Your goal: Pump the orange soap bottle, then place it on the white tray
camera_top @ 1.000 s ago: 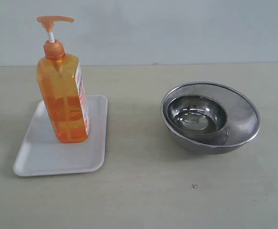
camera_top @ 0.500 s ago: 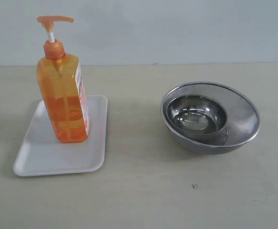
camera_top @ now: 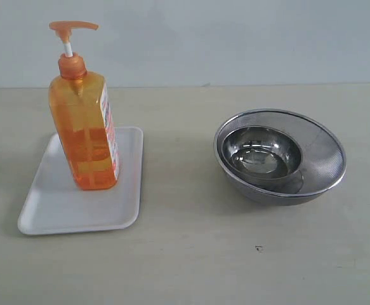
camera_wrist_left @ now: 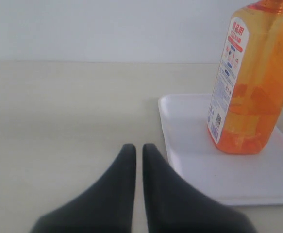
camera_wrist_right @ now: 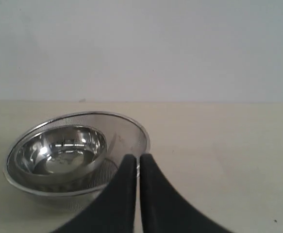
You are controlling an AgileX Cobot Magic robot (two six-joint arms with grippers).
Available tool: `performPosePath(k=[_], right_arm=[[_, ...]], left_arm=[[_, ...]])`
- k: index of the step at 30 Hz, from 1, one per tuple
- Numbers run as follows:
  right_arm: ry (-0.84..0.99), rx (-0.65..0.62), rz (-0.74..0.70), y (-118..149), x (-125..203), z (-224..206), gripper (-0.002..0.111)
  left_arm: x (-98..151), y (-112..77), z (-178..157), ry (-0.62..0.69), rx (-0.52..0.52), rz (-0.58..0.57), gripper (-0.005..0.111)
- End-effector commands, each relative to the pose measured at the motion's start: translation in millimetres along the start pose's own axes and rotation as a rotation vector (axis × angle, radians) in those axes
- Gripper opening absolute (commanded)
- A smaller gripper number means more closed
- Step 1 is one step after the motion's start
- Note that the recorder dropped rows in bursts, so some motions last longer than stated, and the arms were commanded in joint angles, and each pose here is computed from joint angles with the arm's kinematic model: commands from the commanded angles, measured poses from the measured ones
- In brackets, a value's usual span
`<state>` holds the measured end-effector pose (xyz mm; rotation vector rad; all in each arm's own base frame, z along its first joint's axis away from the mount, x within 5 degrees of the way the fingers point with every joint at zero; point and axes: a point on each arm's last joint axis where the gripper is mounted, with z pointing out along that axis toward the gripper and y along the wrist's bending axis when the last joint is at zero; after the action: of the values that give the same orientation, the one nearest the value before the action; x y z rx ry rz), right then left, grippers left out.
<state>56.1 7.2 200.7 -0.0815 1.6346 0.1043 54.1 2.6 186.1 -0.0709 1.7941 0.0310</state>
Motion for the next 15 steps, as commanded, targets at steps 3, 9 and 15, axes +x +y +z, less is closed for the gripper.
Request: performPosePath(k=[3,9,15], right_arm=[[0.117,0.001,-0.028,-0.2,12.0,-0.8,0.000],[0.177,0.017,0.036,-1.2,17.4,-1.7,0.000],[0.178,0.015,0.013,-1.2,17.4,-1.7,0.000]], left_arm=[[1.2,-0.5,0.3,0.002,0.008,-0.014,0.005],[1.2,-0.5,0.3,0.002,0.008,-0.014,0.005],[1.2,-0.5,0.3,0.002,0.008,-0.014,0.005]])
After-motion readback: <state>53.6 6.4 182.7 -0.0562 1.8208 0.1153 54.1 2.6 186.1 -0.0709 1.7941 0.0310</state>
